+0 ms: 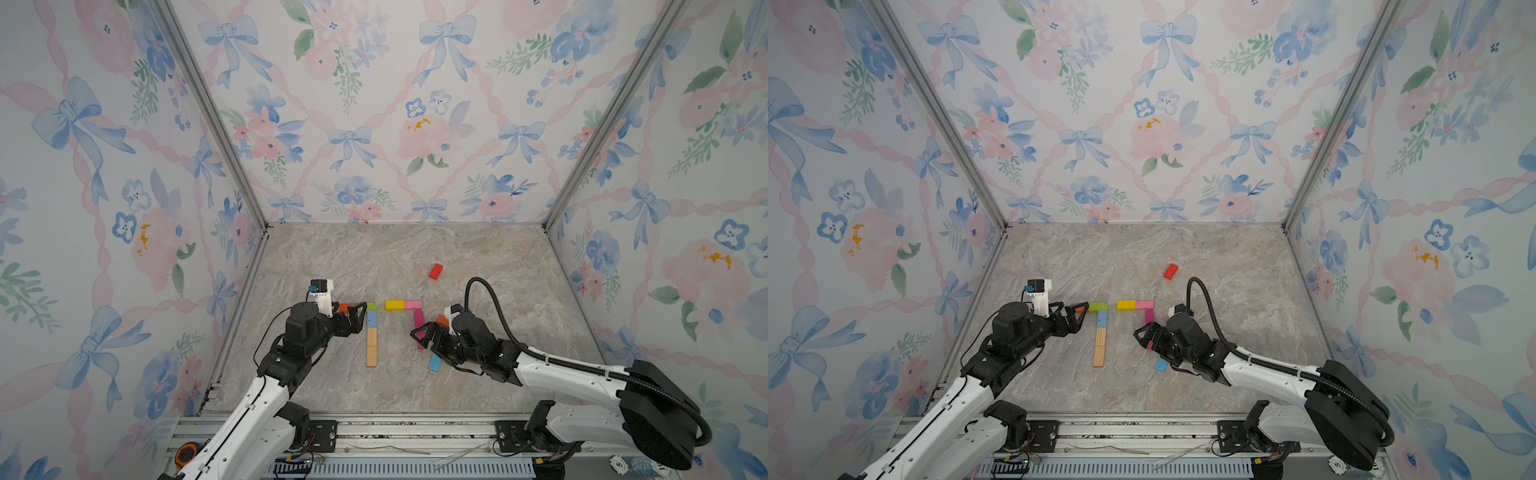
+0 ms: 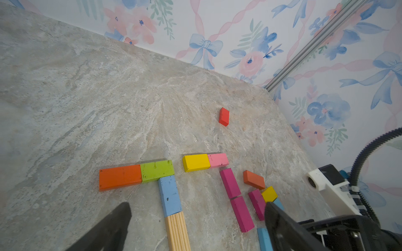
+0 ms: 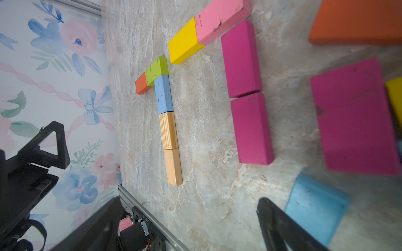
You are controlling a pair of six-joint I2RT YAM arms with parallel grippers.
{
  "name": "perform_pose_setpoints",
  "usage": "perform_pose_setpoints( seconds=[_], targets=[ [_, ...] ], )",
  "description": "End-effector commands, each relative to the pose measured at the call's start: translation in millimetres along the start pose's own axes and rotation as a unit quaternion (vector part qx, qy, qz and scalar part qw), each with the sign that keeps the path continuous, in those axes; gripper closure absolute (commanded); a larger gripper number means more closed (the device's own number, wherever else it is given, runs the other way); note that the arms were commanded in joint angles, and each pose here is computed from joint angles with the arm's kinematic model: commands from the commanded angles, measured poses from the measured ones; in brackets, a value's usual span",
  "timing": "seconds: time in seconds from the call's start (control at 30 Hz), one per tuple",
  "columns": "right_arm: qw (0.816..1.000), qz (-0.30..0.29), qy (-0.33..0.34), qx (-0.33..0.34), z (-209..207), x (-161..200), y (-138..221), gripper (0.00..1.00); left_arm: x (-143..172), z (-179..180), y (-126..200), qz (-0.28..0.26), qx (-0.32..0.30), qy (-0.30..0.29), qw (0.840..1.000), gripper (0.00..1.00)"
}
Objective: Assemble the number 7 with building blocks
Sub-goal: Assemble the building block at the center of the board.
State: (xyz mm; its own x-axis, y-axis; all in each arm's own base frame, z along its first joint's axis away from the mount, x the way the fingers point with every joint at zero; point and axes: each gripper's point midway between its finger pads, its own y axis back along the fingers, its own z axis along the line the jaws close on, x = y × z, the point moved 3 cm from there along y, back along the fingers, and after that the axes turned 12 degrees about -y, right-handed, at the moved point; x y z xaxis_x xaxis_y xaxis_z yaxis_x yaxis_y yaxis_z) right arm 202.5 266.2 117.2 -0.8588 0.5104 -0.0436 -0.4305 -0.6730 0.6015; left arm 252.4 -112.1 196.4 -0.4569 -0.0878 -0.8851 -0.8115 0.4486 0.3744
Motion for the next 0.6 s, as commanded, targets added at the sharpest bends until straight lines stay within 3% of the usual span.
perform_pose_setpoints(
  seconds=[0.0,0.57],
  targets=[
    [1.000,-0.001,-0.012,0.006,-10,2,-8,0.01,6,8,-3,-0.005,-0.016,-0.003,1.000,0.02],
    [0.998,0.028,-0.032,0.039,-29,9,-50,0.02,12,11,-3,-0.008,-0.017,-0.001,1.000,0.02]
  ],
)
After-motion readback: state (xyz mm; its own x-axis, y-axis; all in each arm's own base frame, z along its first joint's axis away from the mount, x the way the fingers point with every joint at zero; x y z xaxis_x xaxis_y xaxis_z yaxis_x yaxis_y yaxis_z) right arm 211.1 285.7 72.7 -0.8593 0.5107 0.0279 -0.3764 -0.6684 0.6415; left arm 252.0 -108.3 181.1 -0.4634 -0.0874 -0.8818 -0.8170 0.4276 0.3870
